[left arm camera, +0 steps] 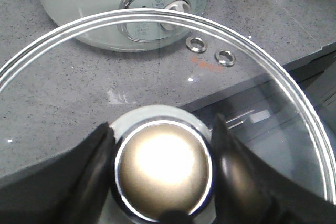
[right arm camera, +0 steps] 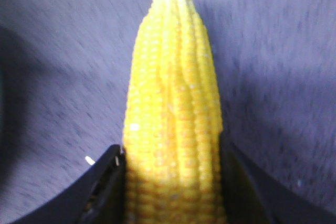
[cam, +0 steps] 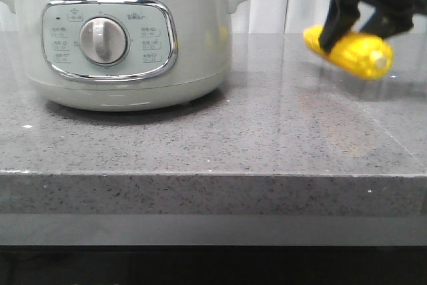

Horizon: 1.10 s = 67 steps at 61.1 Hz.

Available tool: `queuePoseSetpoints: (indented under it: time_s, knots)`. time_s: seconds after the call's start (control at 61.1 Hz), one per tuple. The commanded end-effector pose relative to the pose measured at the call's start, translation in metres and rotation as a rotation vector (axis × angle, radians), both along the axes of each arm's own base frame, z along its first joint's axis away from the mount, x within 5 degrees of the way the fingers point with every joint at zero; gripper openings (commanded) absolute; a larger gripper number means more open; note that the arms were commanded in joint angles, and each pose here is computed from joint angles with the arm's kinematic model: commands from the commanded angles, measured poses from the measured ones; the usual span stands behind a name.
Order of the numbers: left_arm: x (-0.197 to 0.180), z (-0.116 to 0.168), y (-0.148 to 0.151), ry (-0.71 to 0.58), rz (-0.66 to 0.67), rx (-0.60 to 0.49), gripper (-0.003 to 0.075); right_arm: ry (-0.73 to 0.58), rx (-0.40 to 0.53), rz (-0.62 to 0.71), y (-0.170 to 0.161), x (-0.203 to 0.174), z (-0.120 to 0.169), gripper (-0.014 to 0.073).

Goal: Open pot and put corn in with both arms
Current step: 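Lift the corn with the right gripper and carry it over the pot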

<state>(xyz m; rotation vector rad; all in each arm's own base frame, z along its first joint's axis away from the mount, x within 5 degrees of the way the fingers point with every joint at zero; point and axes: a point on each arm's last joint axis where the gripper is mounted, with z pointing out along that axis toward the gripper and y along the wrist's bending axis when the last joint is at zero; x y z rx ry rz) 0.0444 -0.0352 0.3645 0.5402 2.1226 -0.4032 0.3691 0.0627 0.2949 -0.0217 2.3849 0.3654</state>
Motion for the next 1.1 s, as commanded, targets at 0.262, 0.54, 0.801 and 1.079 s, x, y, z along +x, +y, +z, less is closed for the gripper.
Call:
queuePoseSetpoints:
  time_s: [0.262,0.54,0.801,1.079]
  knots:
    - [0.003,0.020,-0.003,-0.130,0.006,-0.104,0.0240,-0.493,0.054,0.249,0.082,-0.023,0.142,0.0118]
    - [0.003,0.020,-0.003,-0.130,0.006,-0.104,0.0240,-0.506,0.087,0.486,0.182,-0.022,0.132,0.0118]
    - [0.003,0.020,-0.003,-0.130,0.006,-0.104,0.0240,-0.318,0.033,0.571,0.207,-0.013,0.085,0.0121]
    - [0.003,0.020,-0.003,-0.130,0.006,-0.104,0.0240,-0.254,0.011,0.593,0.209,-0.012,0.072,0.0344]
